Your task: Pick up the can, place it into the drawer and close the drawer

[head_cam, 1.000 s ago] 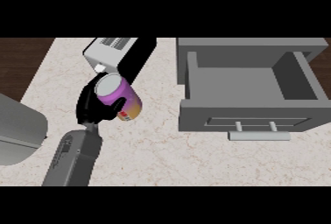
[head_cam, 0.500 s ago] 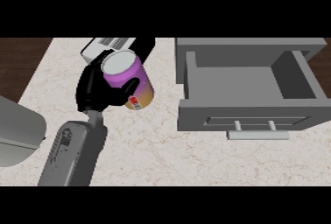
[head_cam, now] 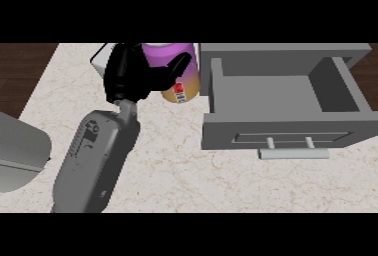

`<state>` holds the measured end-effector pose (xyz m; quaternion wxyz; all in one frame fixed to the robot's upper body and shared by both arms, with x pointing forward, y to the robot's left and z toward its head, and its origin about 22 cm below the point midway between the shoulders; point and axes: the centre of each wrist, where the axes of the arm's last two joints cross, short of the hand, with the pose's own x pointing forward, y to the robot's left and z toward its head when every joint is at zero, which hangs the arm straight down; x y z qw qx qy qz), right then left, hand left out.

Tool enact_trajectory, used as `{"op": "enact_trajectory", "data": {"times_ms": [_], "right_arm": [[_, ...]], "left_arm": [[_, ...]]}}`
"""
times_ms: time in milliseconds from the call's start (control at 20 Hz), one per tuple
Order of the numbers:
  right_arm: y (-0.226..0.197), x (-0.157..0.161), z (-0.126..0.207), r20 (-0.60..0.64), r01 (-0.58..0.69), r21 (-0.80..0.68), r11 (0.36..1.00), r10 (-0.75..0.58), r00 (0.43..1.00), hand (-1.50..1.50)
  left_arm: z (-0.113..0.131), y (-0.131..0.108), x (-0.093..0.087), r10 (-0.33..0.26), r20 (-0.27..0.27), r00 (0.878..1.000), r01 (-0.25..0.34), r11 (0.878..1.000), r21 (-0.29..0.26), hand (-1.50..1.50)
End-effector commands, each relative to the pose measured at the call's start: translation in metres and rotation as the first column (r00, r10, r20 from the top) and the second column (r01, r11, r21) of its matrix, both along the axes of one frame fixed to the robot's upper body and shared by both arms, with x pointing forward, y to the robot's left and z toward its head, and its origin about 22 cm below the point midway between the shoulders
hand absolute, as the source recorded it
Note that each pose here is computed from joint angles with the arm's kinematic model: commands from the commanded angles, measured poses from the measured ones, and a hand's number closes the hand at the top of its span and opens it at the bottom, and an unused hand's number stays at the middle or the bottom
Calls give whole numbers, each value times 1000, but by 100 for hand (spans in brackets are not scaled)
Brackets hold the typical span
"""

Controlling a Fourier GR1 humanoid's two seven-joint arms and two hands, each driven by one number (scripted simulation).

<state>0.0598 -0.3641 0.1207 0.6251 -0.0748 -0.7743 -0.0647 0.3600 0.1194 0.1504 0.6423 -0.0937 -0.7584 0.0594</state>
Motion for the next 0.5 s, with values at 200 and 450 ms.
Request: {"op": "enact_trajectory", "data": {"times_ms": [200,450], "right_arm": [[-14,8,14,17,-40,-14,999,41,999,-150],[-4,-10,-3,0,-5,3,1000,5,1000,-150]], "left_arm": [[52,-44,26,-16,22,1000,16,1000,18,150],[43,-59,39,1,19,1000,-2,999,45,150]]}}
